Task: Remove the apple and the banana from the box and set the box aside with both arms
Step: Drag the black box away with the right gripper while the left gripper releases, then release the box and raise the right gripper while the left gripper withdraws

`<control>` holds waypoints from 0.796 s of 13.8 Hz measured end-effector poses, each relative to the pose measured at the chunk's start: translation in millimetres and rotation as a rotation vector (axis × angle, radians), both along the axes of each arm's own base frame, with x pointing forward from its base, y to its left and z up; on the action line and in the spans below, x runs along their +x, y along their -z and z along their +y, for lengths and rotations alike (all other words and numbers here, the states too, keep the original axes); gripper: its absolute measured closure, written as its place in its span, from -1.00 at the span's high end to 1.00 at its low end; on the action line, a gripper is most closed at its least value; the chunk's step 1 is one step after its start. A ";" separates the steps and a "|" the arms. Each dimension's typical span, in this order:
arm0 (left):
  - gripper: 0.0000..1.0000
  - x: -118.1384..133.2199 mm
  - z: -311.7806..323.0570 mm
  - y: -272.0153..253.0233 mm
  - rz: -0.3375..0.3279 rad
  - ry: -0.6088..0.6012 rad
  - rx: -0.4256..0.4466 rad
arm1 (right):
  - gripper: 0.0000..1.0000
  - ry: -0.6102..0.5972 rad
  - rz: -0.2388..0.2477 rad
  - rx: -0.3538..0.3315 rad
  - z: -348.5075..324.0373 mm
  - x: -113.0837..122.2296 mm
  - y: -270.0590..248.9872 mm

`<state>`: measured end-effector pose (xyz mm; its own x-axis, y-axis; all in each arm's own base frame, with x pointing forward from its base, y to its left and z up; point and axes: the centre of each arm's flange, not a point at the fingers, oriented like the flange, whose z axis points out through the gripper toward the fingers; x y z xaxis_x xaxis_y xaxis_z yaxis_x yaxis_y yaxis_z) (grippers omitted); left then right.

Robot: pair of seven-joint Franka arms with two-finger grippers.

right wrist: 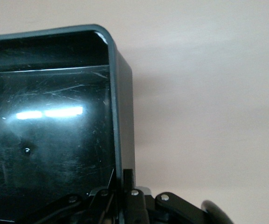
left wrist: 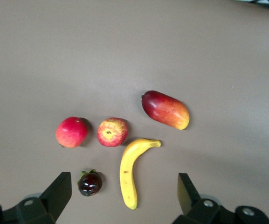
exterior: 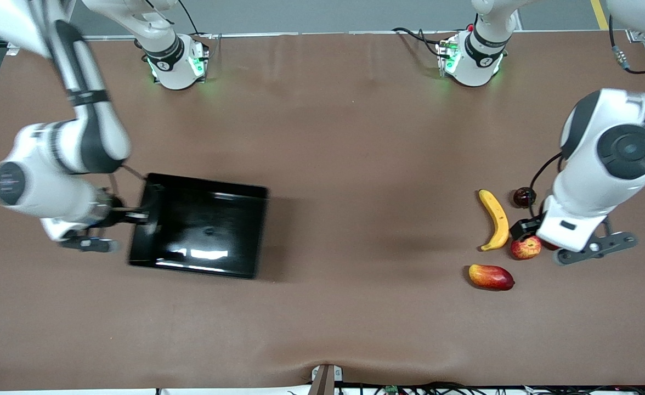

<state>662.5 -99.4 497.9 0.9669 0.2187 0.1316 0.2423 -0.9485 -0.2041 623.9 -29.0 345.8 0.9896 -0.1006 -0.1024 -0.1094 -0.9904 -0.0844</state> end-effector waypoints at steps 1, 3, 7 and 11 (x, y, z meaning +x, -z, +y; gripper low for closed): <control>1.00 -2.3 -0.9 -12.5 -0.014 -0.001 0.001 | -0.89 -0.023 -0.014 0.007 -43.6 -3.6 2.3; 1.00 -8.8 -5.8 -29.8 -0.030 -0.003 -0.008 | -0.89 -0.051 -0.046 0.012 -122.1 -15.2 13.5; 1.00 -13.9 -18.7 -55.3 -0.061 0.004 -0.044 | -0.89 -0.049 -0.054 0.017 -194.2 -32.8 60.4; 1.00 -25.3 -1.8 -91.2 -0.056 0.051 -0.126 | -0.75 -0.068 -0.040 0.031 -203.7 -35.9 92.4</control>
<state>637.2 -101.2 589.1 0.9690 0.1876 0.1607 0.2007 -0.9771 -0.0700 588.1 -232.7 253.4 0.9975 -0.0309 -0.0643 -0.0383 -0.9922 -0.1184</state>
